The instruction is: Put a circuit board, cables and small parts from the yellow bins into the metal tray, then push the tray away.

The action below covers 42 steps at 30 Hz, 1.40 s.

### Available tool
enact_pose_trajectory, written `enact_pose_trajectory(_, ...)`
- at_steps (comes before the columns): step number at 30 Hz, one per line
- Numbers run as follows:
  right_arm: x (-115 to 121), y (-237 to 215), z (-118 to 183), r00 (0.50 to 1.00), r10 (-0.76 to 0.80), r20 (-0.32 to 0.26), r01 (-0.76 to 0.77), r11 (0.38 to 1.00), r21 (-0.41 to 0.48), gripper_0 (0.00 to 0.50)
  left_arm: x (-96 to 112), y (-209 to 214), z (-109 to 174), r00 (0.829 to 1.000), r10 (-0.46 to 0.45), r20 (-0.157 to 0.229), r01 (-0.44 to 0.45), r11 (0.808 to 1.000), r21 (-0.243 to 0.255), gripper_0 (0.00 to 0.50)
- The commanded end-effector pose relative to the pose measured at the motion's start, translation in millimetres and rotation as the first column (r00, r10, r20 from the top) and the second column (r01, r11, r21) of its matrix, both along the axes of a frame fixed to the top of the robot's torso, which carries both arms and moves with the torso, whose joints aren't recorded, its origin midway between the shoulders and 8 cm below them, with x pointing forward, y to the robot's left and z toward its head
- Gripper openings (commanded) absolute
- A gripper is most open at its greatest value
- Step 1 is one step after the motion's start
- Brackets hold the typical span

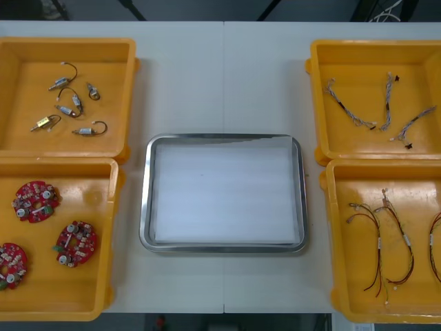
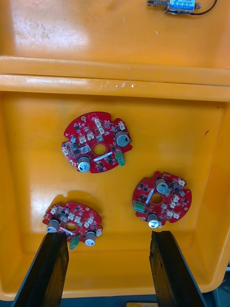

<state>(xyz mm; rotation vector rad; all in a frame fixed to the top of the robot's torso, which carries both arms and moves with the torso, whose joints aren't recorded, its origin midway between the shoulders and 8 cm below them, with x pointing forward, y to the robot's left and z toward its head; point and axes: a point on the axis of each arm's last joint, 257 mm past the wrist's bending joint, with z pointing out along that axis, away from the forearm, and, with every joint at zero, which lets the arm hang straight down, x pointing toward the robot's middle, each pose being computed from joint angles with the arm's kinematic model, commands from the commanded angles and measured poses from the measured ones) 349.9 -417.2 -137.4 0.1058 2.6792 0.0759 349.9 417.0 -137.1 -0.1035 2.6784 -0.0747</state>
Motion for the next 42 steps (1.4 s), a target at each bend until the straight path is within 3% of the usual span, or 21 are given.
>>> enact_pose_trajectory(1,0.0,0.4,0.8,1.0,0.002,0.002,-0.002,1.0,-0.003,0.5,0.1,-0.1,0.5,1.0,-0.001,0.001,0.001,1.0,0.002,0.5)
enact_pose_trajectory(42,0.0,0.4,0.8,1.0,0.002,0.002,-0.002,1.0,-0.003,0.5,0.1,-0.1,0.5,1.0,-0.001,0.001,0.001,1.0,0.002,0.5)
